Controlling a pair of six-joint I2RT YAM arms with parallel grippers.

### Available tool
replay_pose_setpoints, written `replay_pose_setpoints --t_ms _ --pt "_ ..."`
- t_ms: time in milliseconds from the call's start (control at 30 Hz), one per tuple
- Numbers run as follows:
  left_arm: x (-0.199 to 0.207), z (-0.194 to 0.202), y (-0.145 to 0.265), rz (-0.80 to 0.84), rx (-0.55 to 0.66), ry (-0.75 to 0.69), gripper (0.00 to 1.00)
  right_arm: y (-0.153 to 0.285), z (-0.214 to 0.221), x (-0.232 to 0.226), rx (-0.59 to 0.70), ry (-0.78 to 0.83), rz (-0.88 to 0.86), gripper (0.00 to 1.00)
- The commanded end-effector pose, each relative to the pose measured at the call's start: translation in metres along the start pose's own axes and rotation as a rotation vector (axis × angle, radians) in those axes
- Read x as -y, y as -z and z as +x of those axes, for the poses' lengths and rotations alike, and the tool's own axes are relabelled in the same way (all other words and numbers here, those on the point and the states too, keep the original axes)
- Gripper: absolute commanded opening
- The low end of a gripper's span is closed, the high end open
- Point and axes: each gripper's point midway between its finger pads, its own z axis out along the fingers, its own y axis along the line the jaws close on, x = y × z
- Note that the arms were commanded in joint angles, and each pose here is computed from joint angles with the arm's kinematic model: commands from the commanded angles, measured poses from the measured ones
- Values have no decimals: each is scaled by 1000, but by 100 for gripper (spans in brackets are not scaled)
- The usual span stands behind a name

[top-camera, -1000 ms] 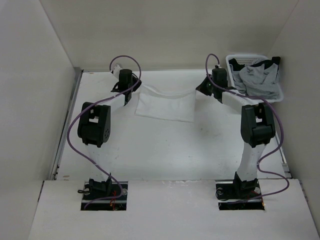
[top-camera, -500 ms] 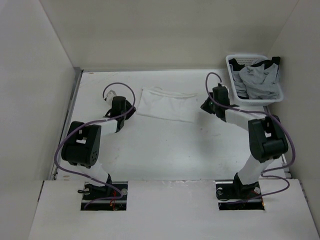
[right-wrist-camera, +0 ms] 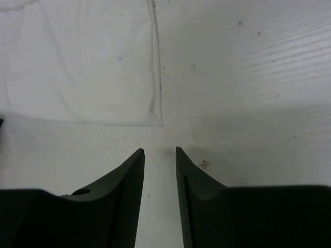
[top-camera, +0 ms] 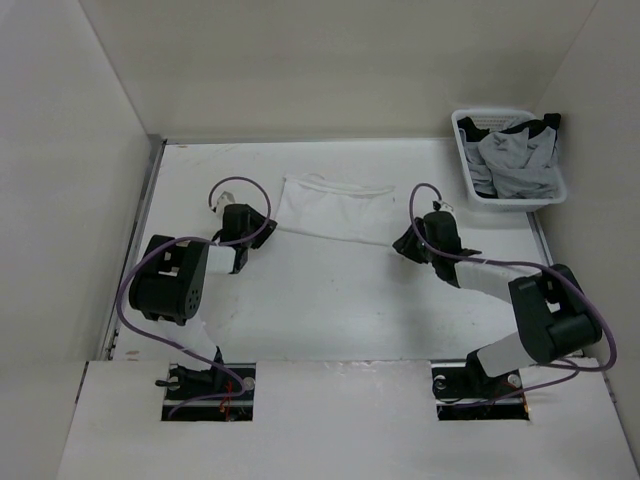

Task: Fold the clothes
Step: Fold the tank top

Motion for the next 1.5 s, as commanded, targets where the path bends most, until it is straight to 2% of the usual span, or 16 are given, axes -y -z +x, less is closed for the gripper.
replay_pose_setpoints --t_ms 0,200,367,567,733,800,833,967,1067,1233,1467 --pt "4 -2 -9 -3 1 7 32 -7 -5 -6 36 -35 -38 36" --pt "0 -9 -8 -58 37 -20 18 -15 -3 -13 13 -62 -82 38" --pt "-3 -9 -9 -70 40 -27 12 -18 -1 -12 2 -64 -78 38" --pt "1 0 -19 -56 9 -21 10 -22 -1 -12 -4 -63 -74 39" --pt "3 -4 -15 -51 25 -28 23 -24 0 -12 -12 -59 -71 40" --pt "1 -3 -17 -56 18 -29 25 -24 -1 -12 -11 -59 -72 40" --pt "2 -2 -19 -53 13 -31 24 -25 -1 -12 -13 -59 -72 40" --pt "5 6 -23 -51 -5 -43 8 -26 0 -13 -17 -63 -74 39" --pt "4 2 -20 -55 8 -40 0 -26 0 -13 -17 -63 -74 38" --pt "5 -11 -6 -47 57 -34 0 -27 3 -12 -31 -59 -65 38" --pt "3 -10 10 -35 67 -20 0 -36 -1 -15 -30 -78 -60 36"
